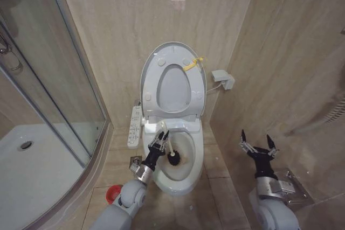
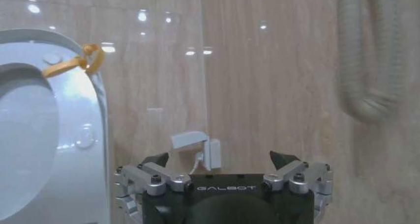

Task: Open the toilet lid, clean the toilet bowl with a toilet brush, close the toilet lid, and flush.

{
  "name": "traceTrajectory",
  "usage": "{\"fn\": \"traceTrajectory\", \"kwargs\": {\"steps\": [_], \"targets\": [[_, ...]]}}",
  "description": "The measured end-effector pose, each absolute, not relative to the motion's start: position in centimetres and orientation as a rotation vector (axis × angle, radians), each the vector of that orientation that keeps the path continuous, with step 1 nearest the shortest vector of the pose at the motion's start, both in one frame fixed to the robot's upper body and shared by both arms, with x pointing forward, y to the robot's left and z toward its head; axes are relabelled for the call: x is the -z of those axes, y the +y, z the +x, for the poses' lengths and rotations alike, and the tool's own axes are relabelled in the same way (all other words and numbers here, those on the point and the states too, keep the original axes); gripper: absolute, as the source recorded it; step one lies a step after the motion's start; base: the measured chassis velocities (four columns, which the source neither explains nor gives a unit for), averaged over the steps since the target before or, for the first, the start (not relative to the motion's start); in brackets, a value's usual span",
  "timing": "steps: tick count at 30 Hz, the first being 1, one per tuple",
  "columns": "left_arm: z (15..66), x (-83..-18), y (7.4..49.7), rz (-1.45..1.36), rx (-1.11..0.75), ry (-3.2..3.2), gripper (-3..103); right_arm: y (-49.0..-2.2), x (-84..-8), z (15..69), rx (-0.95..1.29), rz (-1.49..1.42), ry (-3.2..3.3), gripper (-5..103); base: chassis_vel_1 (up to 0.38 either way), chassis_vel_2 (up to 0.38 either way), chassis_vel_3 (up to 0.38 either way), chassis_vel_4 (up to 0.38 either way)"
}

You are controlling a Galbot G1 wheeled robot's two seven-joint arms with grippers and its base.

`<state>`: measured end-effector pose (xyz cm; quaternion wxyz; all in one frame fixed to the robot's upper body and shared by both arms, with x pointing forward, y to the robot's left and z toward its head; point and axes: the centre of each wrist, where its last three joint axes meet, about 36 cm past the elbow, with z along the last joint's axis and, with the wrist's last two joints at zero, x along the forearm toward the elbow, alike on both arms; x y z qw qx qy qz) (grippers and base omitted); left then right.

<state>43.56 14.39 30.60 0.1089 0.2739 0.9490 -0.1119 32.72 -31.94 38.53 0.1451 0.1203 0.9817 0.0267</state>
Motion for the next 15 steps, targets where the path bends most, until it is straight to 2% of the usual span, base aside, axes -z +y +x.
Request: {"fn": "traceTrajectory", "kwargs": {"steps": [7,15], "targets": [[43.8,-28.3,15.0,0.854,0.280,2.822,18,-31.4,-38.9,32.2,-0.076,0.290,2.815,100,0.000,0.000,0.000,0.000],[44.6,-27.0,14.4,0.897,0.269,2.838,18,-30.4,-39.0,31.3,-0.084,0.072,2.747,100,0.000,0.000,0.000,0.000]]}}
